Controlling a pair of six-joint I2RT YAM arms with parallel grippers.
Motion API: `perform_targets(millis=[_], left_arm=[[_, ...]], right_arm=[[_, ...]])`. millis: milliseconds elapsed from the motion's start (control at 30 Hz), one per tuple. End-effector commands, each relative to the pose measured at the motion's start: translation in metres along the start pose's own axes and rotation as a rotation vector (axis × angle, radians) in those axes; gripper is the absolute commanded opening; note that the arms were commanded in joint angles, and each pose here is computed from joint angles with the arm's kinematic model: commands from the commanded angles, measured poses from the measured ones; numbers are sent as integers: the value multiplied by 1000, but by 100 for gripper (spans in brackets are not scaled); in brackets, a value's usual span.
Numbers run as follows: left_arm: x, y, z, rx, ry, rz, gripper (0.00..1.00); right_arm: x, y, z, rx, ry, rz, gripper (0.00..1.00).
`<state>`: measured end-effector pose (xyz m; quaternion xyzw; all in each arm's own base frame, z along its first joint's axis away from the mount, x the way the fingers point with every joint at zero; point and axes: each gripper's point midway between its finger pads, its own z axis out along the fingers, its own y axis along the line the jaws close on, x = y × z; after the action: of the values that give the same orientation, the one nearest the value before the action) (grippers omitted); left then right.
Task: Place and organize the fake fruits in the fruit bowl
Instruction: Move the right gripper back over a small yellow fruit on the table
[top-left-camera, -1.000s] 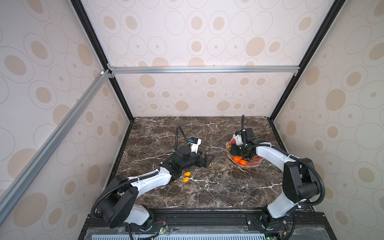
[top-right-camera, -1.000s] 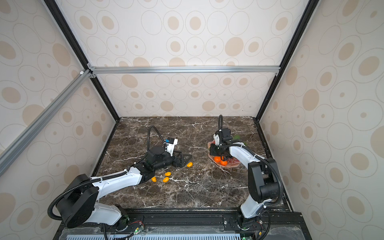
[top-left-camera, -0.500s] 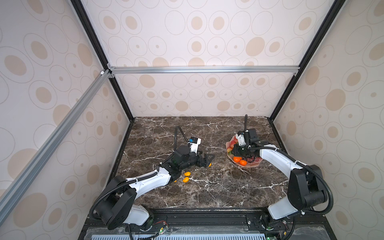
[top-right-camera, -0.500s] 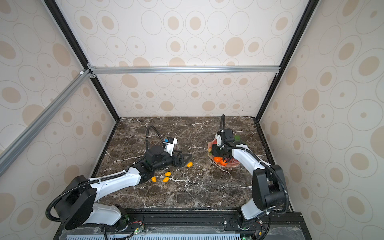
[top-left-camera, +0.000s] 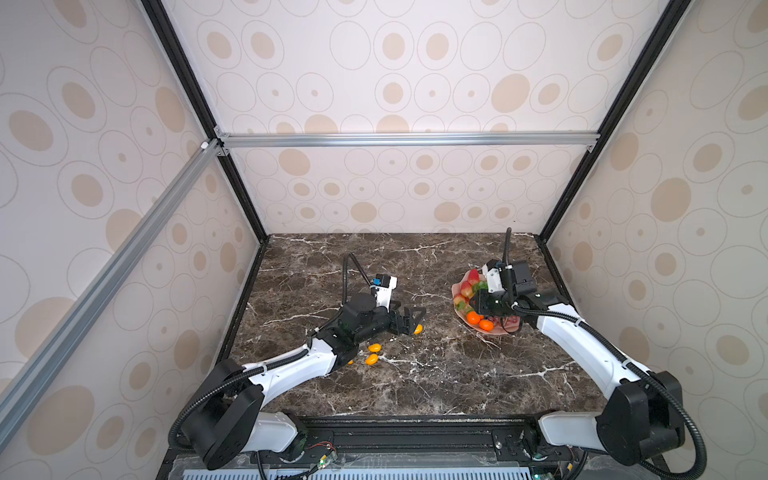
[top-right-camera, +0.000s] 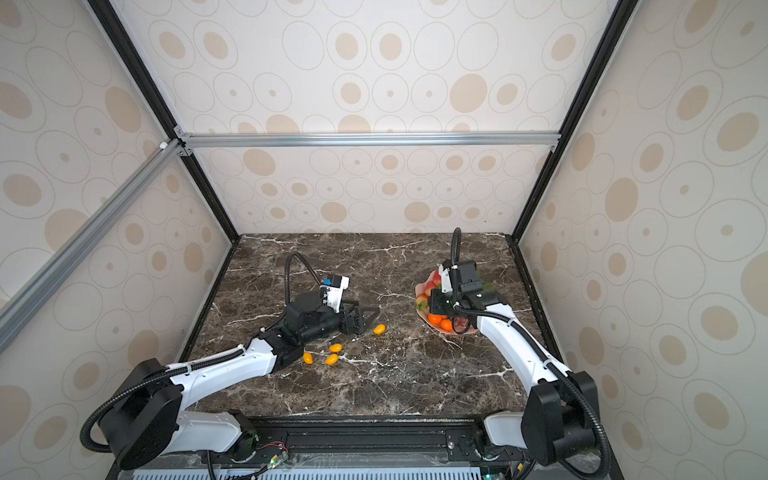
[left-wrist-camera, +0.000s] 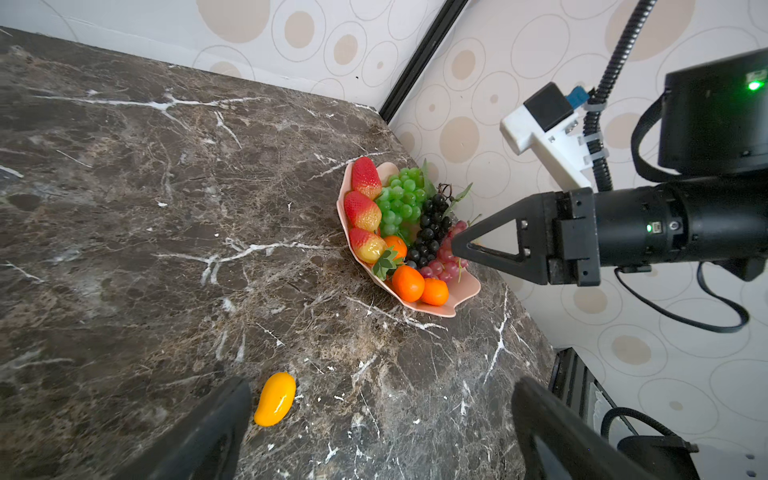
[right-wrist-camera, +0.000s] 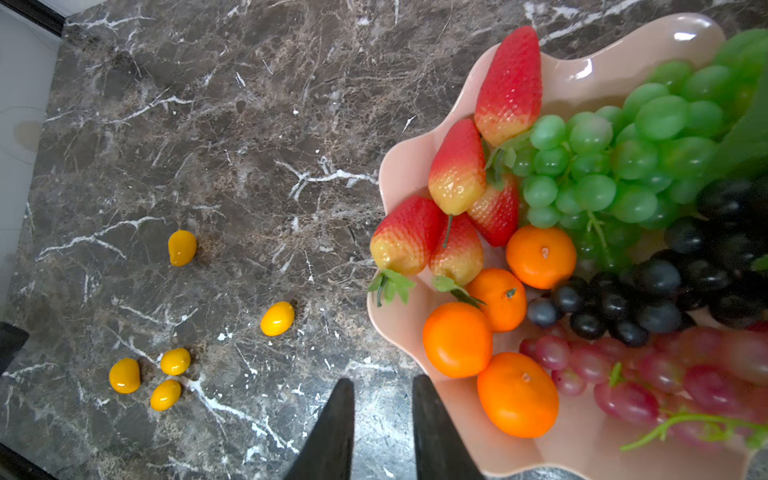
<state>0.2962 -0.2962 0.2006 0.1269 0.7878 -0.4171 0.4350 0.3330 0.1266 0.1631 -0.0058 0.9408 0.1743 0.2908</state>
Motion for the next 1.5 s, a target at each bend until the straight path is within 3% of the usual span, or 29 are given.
perform_targets(millis=[0, 333, 533, 700, 867, 1133, 1467], left_arm=[[-13, 7, -12, -29, -49, -13, 99], [-16, 53, -62, -153, -108, -96, 99], [-5, 74, -86, -217, -105, -136, 99], [3, 78, -92, -217, -102, -149, 99], [5, 80, -86, -216, -79, -115, 99], [2, 69, -61, -154, -58, -38, 99], [5, 69, -59, -143, -64, -39, 99]], right_arm=[[15, 22, 0, -18, 26, -40, 27], [45, 91, 28, -37, 92, -212, 27], [60, 108, 56, 14, 150, -257, 28], [63, 109, 77, 76, 171, -230, 36], [64, 105, 92, 162, 179, -128, 41], [69, 106, 113, 230, 181, 21, 43], [77, 97, 135, 335, 244, 29, 46]])
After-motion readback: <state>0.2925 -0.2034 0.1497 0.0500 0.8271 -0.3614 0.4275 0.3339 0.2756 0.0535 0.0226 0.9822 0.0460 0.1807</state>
